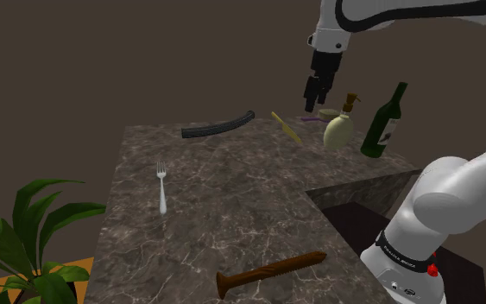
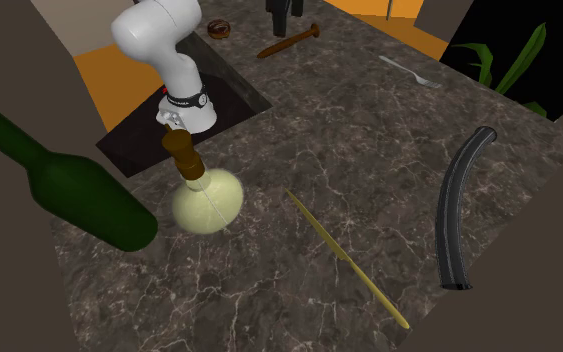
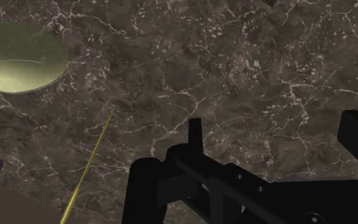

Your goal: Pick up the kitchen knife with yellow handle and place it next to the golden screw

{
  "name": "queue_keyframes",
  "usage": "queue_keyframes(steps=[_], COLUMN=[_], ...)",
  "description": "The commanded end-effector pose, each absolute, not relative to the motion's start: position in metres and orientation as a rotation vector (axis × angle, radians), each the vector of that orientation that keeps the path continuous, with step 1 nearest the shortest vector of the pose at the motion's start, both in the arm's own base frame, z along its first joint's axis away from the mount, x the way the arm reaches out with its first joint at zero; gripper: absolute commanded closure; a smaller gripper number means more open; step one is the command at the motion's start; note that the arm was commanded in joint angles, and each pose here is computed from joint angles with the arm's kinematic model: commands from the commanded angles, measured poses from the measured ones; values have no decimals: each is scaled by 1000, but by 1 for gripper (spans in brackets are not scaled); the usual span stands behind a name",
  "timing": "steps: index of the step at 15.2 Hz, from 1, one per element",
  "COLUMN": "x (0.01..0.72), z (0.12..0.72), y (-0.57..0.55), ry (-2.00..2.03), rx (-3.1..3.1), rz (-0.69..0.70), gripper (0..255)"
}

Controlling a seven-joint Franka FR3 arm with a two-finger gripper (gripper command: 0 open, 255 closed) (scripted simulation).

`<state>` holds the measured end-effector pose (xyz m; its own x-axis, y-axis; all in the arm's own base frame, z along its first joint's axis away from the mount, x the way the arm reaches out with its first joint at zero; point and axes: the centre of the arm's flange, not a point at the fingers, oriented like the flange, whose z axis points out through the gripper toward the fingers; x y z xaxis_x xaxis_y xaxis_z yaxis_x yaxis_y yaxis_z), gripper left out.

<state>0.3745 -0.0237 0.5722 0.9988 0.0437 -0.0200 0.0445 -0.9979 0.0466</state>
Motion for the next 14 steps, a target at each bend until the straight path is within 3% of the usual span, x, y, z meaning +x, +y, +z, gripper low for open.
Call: queue_keyframes(steps=[1,14], x=[394,511], z=[557,479], y=[-41,-148], ry=[10,-359], rx=[3095,3082], rz=[-37,-87], gripper=[0,0])
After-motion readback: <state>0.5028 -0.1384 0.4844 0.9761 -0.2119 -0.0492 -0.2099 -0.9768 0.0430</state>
